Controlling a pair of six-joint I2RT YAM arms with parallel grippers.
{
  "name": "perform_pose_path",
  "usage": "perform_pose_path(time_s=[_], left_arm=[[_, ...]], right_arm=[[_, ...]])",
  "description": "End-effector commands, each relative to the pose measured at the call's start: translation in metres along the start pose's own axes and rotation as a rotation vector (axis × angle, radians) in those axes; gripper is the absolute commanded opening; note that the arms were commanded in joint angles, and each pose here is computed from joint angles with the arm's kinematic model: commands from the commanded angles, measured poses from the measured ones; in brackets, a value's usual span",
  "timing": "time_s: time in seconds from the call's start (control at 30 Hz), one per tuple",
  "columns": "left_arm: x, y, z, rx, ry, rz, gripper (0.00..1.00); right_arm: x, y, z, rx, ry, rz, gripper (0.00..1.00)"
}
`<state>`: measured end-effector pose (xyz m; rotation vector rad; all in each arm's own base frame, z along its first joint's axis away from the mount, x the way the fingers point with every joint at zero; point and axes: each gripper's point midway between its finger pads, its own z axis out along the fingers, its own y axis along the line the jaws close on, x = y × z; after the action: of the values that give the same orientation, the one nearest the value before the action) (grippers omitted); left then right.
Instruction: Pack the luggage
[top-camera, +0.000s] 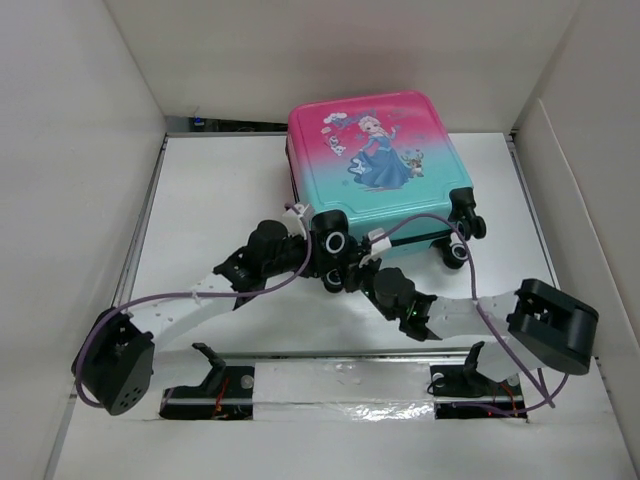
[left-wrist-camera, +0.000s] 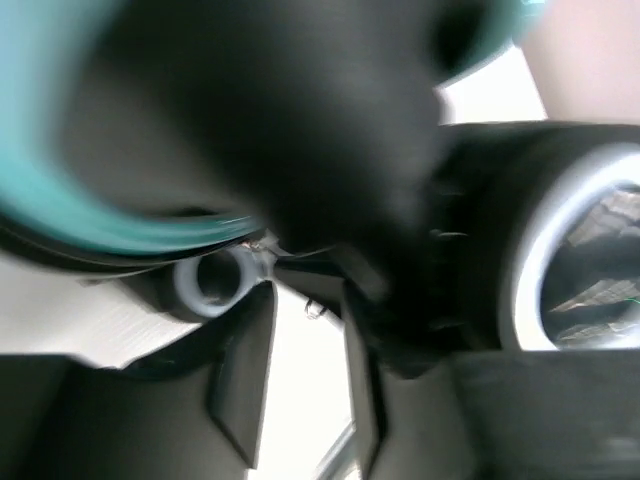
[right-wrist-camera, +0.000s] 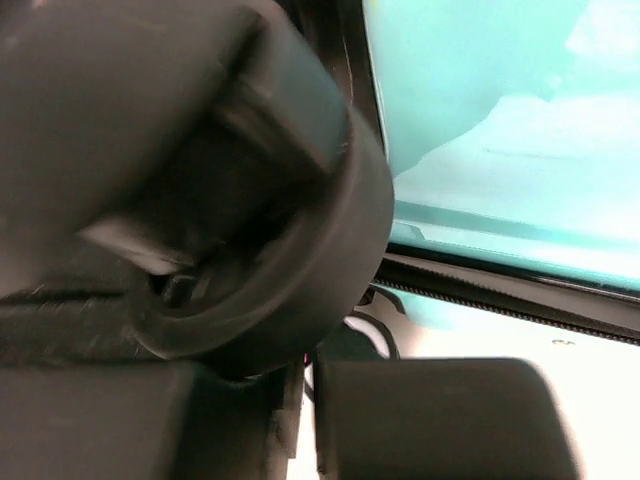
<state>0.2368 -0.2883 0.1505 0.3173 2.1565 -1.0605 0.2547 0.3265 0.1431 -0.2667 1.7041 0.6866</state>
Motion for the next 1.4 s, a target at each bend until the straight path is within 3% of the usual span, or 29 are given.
perform_pose_path(time_s=[0.0,0.03,0.07,0.13,0.33,0.47,0.63,0.77,1.2,1.37], left_arm=[[-0.062,-0.008,-0.012,0.013,-0.305,0.042,0.33],[-0.057,-0.004,-0.013,0.004,-0.3,0.039,0.35],[-0.047,0.003,-0.013,-0.009,-0.288,0.035,0.35],[-0.045,0.004,-0.019,-0.004,-0.309,0.033,0.35],[-0.021,0.008,-0.024,0.044,-0.302,0.035,0.27],[-0.003,0.003,-0.017,0.068,-0.274,0.069,0.32],[-0.004,-0.002,-0.008,0.117,-0.289,0.066,0.41],[-0.007,-0.004,0.002,0.122,-0.295,0.07,0.42],[-0.018,0.029,0.027,-0.205,-0.424,0.072,0.5],[-0.018,0.025,0.028,-0.223,-0.491,0.06,0.54]], right_arm=[[-0.058,0.101,-0.039,-0.376,-0.118,0.135,0.27],[-0.045,0.095,-0.039,-0.349,-0.062,0.091,0.47],[-0.049,0.093,-0.042,-0.341,-0.058,0.069,0.53],[-0.029,0.078,-0.045,-0.283,0.036,0.005,0.62],[-0.001,0.046,-0.069,-0.222,0.148,-0.072,0.81],[-0.005,0.038,-0.084,-0.213,0.174,-0.109,0.86],[-0.049,0.029,-0.099,-0.174,0.077,-0.1,0.88],[-0.065,0.023,-0.1,-0.145,0.052,-0.115,0.9],[-0.095,0.035,-0.051,-0.134,0.037,-0.137,0.94],[-0.098,0.024,-0.031,-0.041,0.039,-0.167,0.94]])
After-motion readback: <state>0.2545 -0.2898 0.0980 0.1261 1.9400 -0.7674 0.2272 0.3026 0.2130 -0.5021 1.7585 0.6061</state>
